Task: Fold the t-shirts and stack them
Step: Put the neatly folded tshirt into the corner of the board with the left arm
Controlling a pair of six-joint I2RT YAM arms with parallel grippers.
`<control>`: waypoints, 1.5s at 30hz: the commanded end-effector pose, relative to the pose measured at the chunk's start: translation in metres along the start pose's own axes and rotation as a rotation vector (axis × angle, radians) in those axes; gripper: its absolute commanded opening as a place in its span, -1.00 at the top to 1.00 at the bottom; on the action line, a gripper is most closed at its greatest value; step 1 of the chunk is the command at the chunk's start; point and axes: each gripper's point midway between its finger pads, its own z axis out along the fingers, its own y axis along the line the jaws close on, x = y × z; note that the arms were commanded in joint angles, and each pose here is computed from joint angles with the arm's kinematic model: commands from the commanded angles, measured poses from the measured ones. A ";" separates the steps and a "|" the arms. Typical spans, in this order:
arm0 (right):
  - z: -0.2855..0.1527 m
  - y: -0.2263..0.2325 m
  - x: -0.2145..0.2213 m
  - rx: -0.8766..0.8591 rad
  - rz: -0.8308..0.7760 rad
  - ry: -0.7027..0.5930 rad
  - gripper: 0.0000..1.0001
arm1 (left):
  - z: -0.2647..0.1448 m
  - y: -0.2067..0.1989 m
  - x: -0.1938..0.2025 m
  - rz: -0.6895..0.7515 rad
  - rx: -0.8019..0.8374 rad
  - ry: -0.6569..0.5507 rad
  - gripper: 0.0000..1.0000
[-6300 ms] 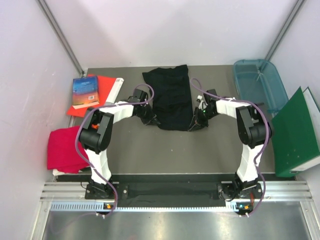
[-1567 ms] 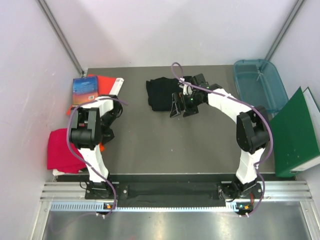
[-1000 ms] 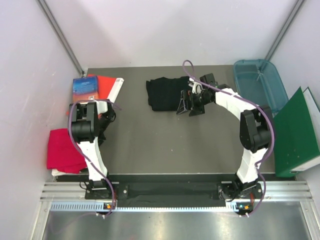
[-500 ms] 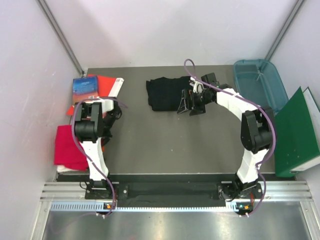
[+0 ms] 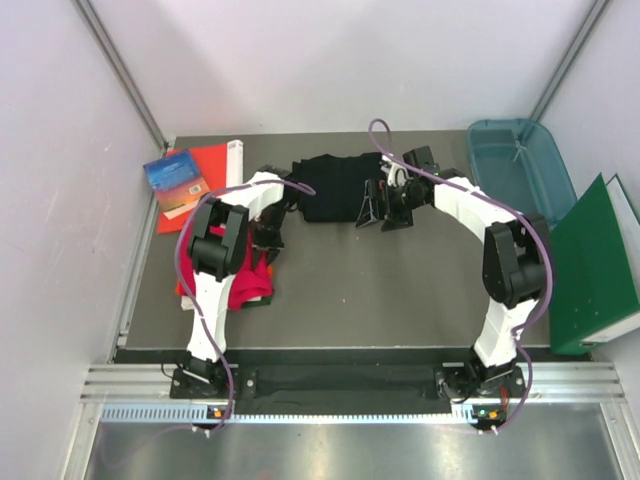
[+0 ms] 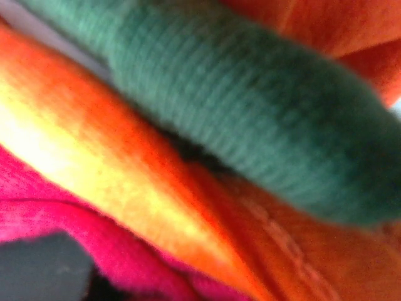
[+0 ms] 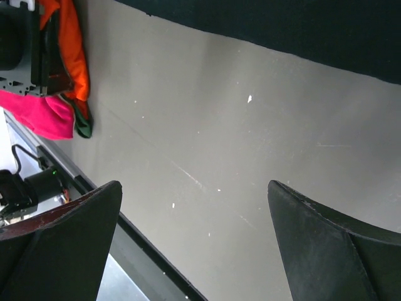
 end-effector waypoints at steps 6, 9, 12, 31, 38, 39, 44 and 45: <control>-0.024 -0.020 -0.023 0.097 0.010 -0.145 -0.99 | -0.034 -0.093 -0.034 -0.045 0.403 -0.082 1.00; -0.029 -0.038 -0.030 0.143 0.063 -0.193 -0.99 | -0.046 -0.108 -0.031 -0.037 0.473 -0.073 1.00; -0.033 -0.055 -0.039 0.191 0.099 -0.233 -0.99 | -0.051 -0.121 -0.025 -0.017 0.493 -0.069 1.00; 0.026 -0.079 -0.099 0.099 0.104 -0.328 -0.99 | -0.094 -0.108 -0.025 0.032 0.533 -0.240 -0.98; 0.056 -0.072 -0.112 0.061 0.126 -0.307 -0.89 | -0.165 -0.107 -0.008 0.052 0.786 -0.379 -0.98; 0.057 -0.069 -0.115 0.045 0.119 -0.319 -0.76 | -0.172 -0.107 -0.005 0.058 0.814 -0.385 -0.98; 0.067 -0.063 -0.103 0.020 0.138 -0.251 0.71 | -0.203 -0.094 -0.006 0.061 0.862 -0.497 -0.98; 0.066 -0.065 -0.094 0.040 0.151 -0.217 0.89 | -0.207 -0.092 -0.007 0.068 0.866 -0.516 -0.98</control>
